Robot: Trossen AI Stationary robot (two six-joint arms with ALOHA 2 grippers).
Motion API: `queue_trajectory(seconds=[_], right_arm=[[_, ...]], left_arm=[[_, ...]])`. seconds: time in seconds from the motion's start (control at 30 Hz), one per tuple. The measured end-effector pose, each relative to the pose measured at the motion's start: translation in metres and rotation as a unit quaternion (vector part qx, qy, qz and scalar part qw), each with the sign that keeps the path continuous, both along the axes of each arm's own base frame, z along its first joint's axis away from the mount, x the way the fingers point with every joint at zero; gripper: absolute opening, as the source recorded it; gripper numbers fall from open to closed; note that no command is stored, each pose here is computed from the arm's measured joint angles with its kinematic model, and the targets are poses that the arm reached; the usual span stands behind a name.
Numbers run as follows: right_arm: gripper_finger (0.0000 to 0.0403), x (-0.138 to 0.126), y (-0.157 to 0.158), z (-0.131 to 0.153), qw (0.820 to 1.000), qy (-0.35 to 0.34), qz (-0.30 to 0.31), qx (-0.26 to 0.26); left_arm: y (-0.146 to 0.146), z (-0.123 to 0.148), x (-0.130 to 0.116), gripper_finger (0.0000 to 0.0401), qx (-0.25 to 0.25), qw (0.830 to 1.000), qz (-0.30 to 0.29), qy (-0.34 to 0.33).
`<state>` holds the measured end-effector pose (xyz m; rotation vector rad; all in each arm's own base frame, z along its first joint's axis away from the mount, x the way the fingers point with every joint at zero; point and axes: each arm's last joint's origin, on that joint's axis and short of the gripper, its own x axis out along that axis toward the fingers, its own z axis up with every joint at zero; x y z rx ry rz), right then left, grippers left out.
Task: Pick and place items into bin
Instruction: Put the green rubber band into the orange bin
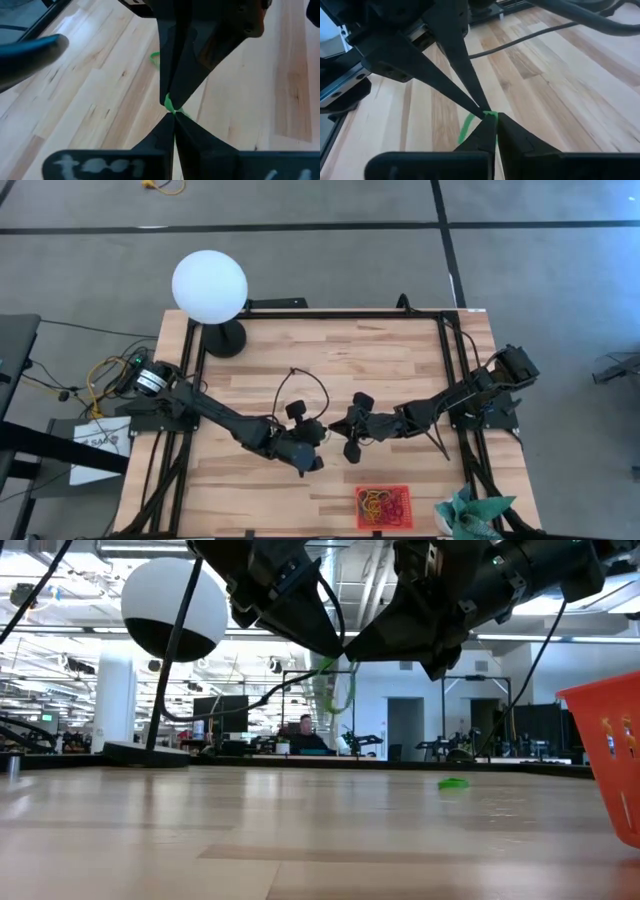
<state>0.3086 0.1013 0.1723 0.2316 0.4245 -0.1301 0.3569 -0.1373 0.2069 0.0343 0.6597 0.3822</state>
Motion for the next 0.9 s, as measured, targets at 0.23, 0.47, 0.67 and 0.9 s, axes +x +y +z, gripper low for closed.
queue_trajectory(seconds=[0.23,0.47,0.67,0.9], right_arm=[[0.0002,-0.002,0.0,-0.003,1.0,0.016,-0.01,0.014],[0.0001,-0.01,0.011,-0.011,0.998,0.058,-0.007,0.024],[0.0001,-0.024,0.04,-0.01,0.997,0.061,0.049,0.025],[0.0,-0.058,0.092,0.002,0.964,0.081,0.24,0.078]], left_arm=[[0.0,0.0,0.0,0.0038,-0.003,1.0,-0.001,0.001],[0.0,0.0,0.0,0.0093,-0.017,1.0,0.013,-0.006],[0.001,-0.002,-0.002,0.0107,-0.019,1.0,0.018,0.003],[0.004,-0.018,-0.011,0.0107,-0.014,0.999,0.024,0.024]])
